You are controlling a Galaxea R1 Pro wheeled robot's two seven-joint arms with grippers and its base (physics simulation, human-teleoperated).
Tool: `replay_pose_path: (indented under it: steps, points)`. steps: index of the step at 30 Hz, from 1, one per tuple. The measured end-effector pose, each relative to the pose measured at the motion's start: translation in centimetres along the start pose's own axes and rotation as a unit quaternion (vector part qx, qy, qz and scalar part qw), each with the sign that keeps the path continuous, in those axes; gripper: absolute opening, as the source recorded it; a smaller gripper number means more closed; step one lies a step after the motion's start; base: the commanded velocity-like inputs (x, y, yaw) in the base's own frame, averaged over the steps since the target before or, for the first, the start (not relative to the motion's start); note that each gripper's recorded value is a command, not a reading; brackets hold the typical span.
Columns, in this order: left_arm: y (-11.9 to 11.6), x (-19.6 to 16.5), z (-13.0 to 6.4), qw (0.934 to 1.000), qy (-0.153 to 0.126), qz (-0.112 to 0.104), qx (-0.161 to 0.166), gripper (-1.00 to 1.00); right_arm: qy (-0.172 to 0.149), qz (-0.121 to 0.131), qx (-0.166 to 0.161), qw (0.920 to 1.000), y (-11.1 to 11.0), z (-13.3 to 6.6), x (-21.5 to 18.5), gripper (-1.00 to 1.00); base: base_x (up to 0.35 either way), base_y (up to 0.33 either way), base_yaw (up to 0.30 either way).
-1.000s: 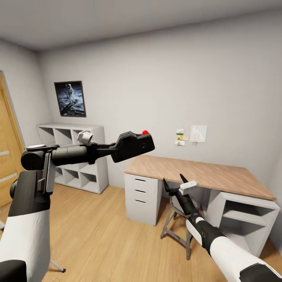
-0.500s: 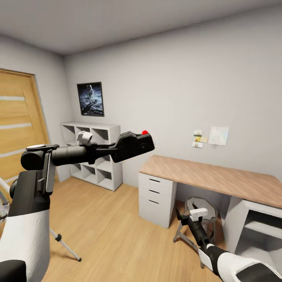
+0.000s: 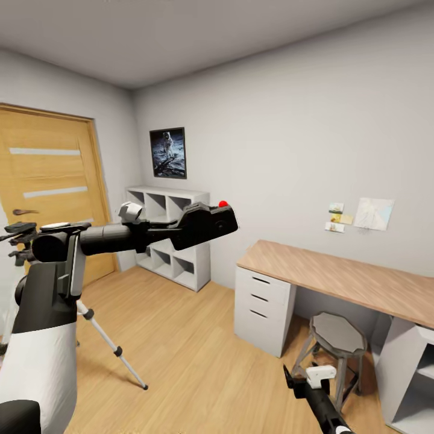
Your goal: Attach the digital camera to the camera tripod in the bedroom.
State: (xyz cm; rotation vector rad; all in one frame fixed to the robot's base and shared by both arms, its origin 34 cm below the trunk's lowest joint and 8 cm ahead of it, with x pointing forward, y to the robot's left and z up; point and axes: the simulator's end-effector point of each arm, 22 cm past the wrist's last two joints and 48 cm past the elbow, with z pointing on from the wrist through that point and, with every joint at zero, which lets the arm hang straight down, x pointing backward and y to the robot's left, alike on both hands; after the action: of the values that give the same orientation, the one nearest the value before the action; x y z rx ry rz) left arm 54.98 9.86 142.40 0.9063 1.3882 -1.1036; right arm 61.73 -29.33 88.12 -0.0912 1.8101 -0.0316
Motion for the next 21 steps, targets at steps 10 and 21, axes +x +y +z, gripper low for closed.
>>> replay_pose_path:
  steps: [10,21]
  points:
    - [0.0,0.0,0.0,1.0000,0.000,0.000,0.000,-1.00,0.079,0.003,0.061,0.9950,-2.2,-4.9,7.8,1.00,0.000,0.000,0.279]
    - [0.0,0.0,-0.1,1.0000,0.001,0.000,-0.001,-1.00,0.218,-0.001,0.078,0.9728,-2.6,-9.1,15.6,1.00,0.000,0.000,0.278]
